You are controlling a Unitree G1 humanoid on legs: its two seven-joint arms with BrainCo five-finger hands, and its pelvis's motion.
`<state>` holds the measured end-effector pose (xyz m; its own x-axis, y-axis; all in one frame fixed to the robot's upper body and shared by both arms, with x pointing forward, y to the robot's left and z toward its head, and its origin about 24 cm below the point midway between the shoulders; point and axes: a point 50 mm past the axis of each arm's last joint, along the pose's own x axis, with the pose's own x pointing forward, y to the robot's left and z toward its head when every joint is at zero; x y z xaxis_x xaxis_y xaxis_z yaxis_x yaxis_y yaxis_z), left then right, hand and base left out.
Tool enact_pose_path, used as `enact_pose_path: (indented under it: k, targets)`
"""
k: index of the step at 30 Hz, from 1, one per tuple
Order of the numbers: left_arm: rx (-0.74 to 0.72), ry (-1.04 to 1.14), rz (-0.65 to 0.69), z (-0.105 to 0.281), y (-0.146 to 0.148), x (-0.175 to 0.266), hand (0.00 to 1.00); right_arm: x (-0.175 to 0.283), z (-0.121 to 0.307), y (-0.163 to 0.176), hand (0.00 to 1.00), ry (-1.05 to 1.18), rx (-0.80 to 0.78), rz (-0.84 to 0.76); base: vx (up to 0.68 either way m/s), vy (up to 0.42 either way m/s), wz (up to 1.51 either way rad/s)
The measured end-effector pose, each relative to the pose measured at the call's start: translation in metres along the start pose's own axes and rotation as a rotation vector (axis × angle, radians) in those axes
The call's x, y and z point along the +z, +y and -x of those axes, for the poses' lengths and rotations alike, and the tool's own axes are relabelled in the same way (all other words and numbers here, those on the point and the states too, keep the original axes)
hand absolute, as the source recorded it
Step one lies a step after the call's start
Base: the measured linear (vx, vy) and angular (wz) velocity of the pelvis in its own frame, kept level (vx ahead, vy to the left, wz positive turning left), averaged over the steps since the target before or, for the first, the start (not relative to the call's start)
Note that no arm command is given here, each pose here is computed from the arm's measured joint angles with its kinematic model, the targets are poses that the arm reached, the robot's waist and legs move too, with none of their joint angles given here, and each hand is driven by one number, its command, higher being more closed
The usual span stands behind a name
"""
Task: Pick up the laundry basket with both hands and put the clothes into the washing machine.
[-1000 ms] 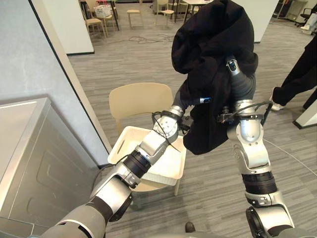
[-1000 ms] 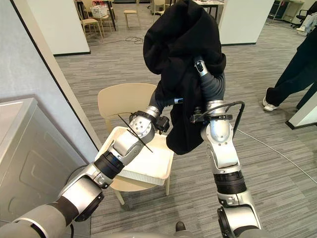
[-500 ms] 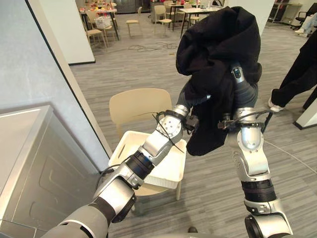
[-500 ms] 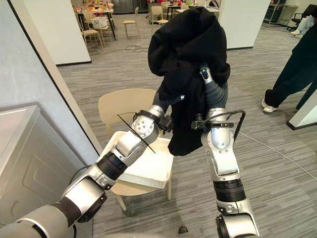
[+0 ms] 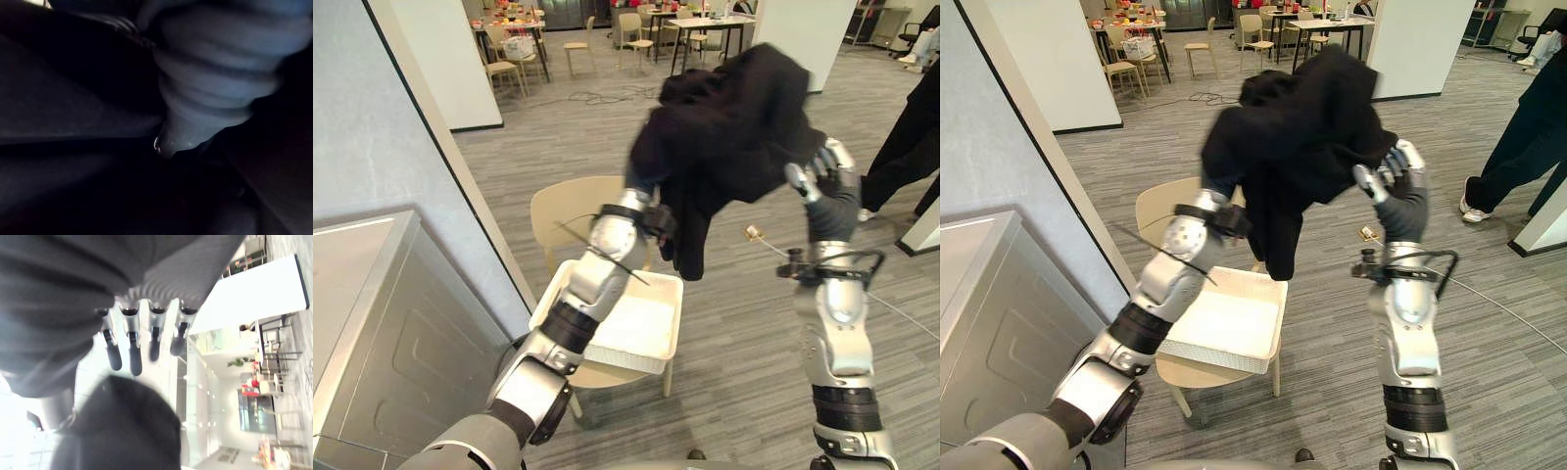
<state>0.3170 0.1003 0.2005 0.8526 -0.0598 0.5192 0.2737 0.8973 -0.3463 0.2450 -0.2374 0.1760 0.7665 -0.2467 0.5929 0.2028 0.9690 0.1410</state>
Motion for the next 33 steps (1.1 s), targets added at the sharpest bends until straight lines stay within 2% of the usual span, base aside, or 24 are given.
enact_pose_path:
  k: [1,5,11,15,17,20,22,27,33]
  targets:
    - [0.020,-0.009,0.000,0.002,0.005,0.002,1.00,0.001,0.001,-0.003,0.00,-0.002,-0.010,0.007,0.00,0.000,0.04]
    - [0.272,-0.094,-0.040,0.050,0.069,0.025,1.00,0.003,0.029,-0.039,0.00,0.051,-0.125,0.063,-0.03,-0.003,0.13]
    - [0.491,-0.130,-0.128,0.113,0.110,0.046,1.00,-0.004,0.069,-0.070,0.00,0.171,-0.267,0.130,-0.04,-0.002,0.12]
    - [0.621,-0.065,-0.164,0.156,0.125,0.043,1.00,-0.012,0.107,-0.089,0.00,0.308,-0.366,0.197,0.02,-0.011,0.13]
    - [0.715,0.049,-0.171,0.196,0.131,0.031,1.00,-0.035,0.156,-0.104,0.00,0.526,-0.488,0.203,0.03,-0.011,0.17]
    - [0.767,0.194,-0.158,0.227,0.134,0.011,1.00,-0.052,0.203,-0.111,0.00,0.733,-0.600,0.208,-0.01,-0.014,0.20]
    - [0.840,0.388,-0.111,0.260,0.139,-0.023,1.00,-0.063,0.242,-0.109,0.00,0.895,-0.670,0.186,0.01,-0.006,0.09]
    - [1.009,0.782,-0.001,0.333,0.140,-0.082,1.00,-0.091,0.309,-0.096,0.00,1.229,-0.729,0.145,0.01,-0.013,0.16]
    - [1.169,1.056,0.064,0.400,0.131,-0.107,1.00,-0.102,0.385,-0.085,0.00,1.588,-0.817,0.129,0.01,-0.001,0.13]
